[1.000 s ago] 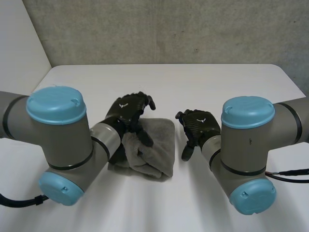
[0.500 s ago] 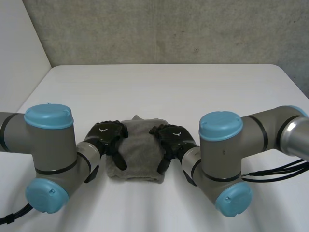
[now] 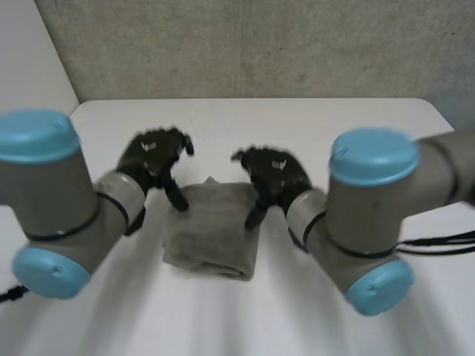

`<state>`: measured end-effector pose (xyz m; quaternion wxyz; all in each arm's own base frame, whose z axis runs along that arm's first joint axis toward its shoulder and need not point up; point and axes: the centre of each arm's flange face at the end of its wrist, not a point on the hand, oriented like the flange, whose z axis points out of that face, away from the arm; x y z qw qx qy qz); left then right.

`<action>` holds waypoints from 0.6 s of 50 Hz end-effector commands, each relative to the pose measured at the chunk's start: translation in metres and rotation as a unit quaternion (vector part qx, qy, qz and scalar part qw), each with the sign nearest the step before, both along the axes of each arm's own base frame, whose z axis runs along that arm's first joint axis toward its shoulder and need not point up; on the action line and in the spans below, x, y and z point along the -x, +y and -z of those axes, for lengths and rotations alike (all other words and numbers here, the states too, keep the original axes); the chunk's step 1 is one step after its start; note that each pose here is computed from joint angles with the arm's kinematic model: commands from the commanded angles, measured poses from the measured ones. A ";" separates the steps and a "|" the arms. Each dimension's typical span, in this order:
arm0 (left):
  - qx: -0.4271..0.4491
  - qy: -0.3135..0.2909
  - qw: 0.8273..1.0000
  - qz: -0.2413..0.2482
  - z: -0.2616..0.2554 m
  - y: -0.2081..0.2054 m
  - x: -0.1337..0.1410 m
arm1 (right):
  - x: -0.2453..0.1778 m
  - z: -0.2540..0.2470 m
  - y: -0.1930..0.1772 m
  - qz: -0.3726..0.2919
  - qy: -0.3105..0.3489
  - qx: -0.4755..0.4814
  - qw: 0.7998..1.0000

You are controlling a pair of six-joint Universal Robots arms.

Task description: Fold the towel.

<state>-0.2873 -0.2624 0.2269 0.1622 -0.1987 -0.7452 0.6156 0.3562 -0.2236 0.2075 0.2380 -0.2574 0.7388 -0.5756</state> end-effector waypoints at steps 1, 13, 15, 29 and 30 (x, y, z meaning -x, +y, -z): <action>0.042 0.025 0.999 -0.005 -0.070 0.009 -0.005 | 0.026 -0.073 -0.006 0.030 -0.017 0.074 0.997; 0.030 0.017 0.996 -0.083 -0.088 0.012 -0.025 | 0.081 -0.120 -0.029 0.168 0.014 0.121 0.978; 0.028 0.016 0.996 -0.083 -0.087 0.012 -0.025 | 0.082 -0.120 -0.029 0.168 0.014 0.121 0.978; 0.028 0.017 0.996 -0.084 -0.089 0.014 -0.026 | 0.082 -0.119 -0.028 0.168 0.016 0.118 0.979; 0.028 0.017 0.996 -0.084 -0.089 0.015 -0.026 | 0.082 -0.119 -0.028 0.168 0.017 0.117 0.979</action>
